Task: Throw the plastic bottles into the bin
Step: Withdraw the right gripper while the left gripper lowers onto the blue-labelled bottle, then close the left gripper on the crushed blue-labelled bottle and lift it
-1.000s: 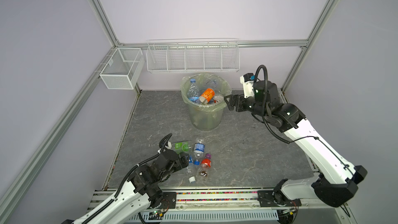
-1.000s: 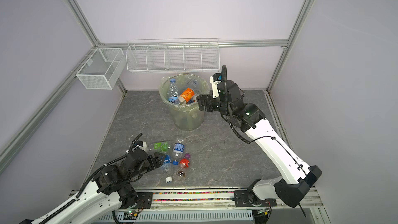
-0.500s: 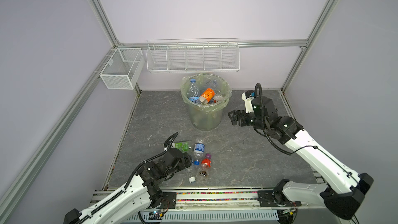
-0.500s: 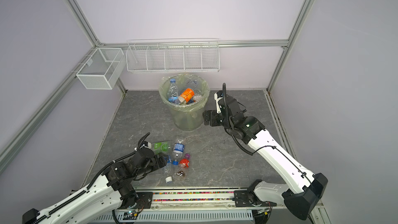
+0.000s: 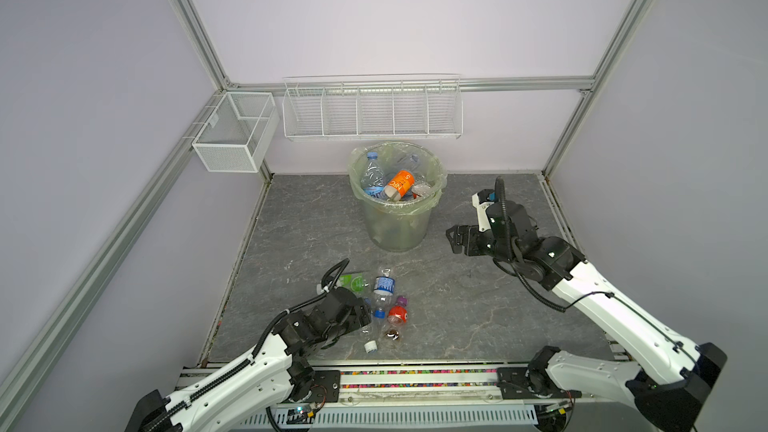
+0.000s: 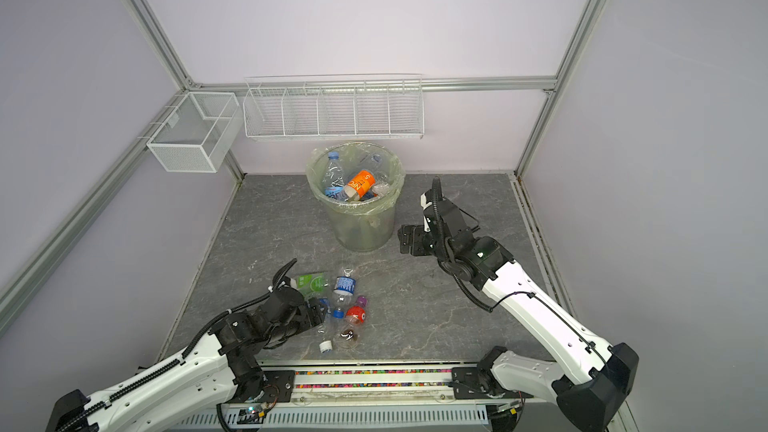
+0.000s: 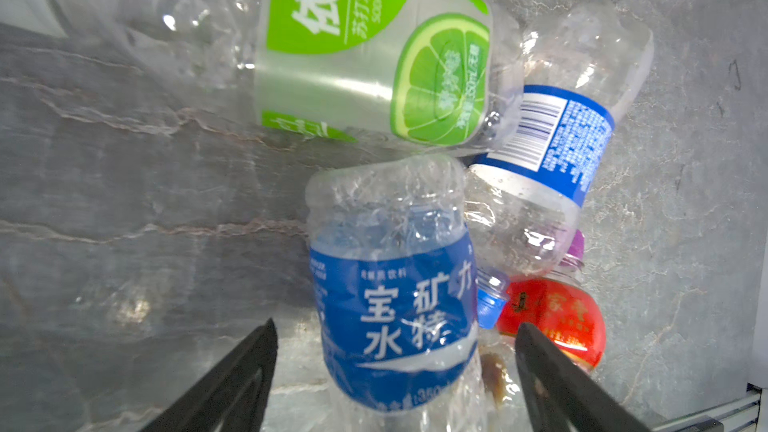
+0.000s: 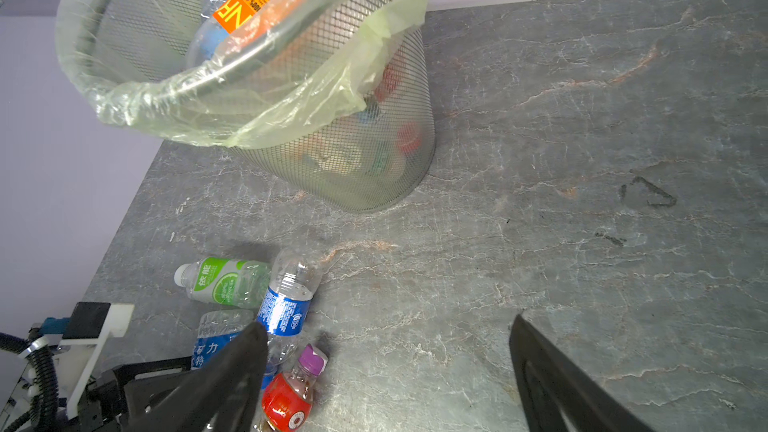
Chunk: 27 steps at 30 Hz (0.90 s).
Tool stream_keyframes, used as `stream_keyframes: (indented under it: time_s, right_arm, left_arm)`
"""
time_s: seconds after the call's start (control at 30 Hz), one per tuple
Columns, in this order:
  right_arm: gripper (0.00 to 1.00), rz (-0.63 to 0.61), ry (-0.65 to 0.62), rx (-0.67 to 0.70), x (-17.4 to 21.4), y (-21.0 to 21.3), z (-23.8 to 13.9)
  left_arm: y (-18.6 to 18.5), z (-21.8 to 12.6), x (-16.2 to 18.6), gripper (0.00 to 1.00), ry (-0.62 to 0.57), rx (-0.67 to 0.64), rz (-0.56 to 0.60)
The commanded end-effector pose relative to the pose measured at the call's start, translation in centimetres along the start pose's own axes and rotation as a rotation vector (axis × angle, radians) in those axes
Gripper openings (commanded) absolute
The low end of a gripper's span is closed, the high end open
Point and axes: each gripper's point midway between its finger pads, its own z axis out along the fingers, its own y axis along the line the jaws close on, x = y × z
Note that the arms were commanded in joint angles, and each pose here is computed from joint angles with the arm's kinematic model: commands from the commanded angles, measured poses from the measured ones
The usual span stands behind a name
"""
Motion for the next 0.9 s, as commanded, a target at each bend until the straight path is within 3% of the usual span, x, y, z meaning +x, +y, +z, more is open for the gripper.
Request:
stream_keyframes:
  time_s: [0.0, 0.43, 0.87]
  right_arm:
    - [0.93, 0.024, -0.029, 0.005, -0.1, -0.3, -0.4]
    - [0.93, 0.045, -0.029, 0.018, 0.6, -0.9, -0.5]
    - [0.93, 0.049, -0.025, 0.024, 0.7, -1.1, -0.4]
  left_arm:
    - [0.0, 0.6, 0.4, 0.87, 0.011, 0.007, -0.041]
    - [1.0, 1.9, 1.2, 0.79, 0.031, -0.026, -0.046]
    - [1.5, 1.3, 0.6, 0.38, -0.018, -0.018, -0.083]
